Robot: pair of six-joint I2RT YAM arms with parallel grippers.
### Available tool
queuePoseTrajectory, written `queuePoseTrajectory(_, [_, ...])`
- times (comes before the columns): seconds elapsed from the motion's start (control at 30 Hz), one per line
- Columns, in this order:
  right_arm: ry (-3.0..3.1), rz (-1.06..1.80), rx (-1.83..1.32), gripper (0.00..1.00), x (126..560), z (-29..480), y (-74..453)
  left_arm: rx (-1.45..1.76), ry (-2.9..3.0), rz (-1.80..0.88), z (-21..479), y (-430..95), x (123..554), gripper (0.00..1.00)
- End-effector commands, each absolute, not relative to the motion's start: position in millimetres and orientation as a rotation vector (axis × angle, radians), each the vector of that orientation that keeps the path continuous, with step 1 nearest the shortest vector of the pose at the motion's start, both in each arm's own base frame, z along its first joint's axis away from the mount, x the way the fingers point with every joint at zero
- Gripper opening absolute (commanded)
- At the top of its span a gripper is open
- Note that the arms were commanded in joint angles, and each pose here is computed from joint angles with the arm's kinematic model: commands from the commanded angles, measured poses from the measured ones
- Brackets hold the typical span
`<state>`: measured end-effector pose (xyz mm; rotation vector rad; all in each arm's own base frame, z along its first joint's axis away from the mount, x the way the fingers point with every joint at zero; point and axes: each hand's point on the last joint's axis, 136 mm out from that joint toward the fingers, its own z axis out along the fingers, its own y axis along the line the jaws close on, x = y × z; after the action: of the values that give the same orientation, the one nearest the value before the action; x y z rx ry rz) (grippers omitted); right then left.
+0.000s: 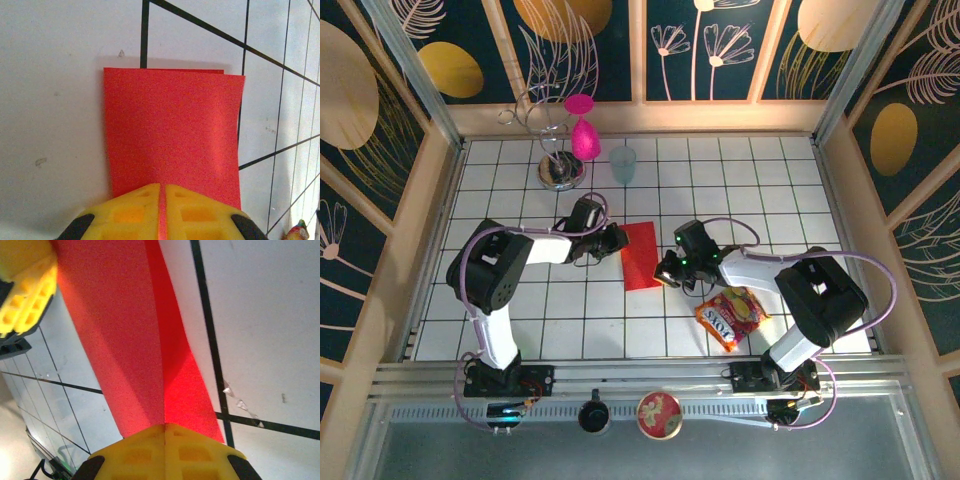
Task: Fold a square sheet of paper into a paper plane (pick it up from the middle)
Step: Fold the triangle a second time at the center of the table.
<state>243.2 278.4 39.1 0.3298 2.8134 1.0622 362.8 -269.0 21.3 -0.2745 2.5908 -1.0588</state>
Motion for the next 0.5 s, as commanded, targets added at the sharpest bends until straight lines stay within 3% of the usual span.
queuePoseTrajectory(0.0, [2.753,1.119,0.265,0.03,259,55,290,-0.262,2.640,-1.001,8,-267,361,0.10])
queuePoseTrajectory(0.47, [2.661,1.260,0.167,0.02,292,70,326,-0.288,2.663,-0.959,-1,-261,358,0.10])
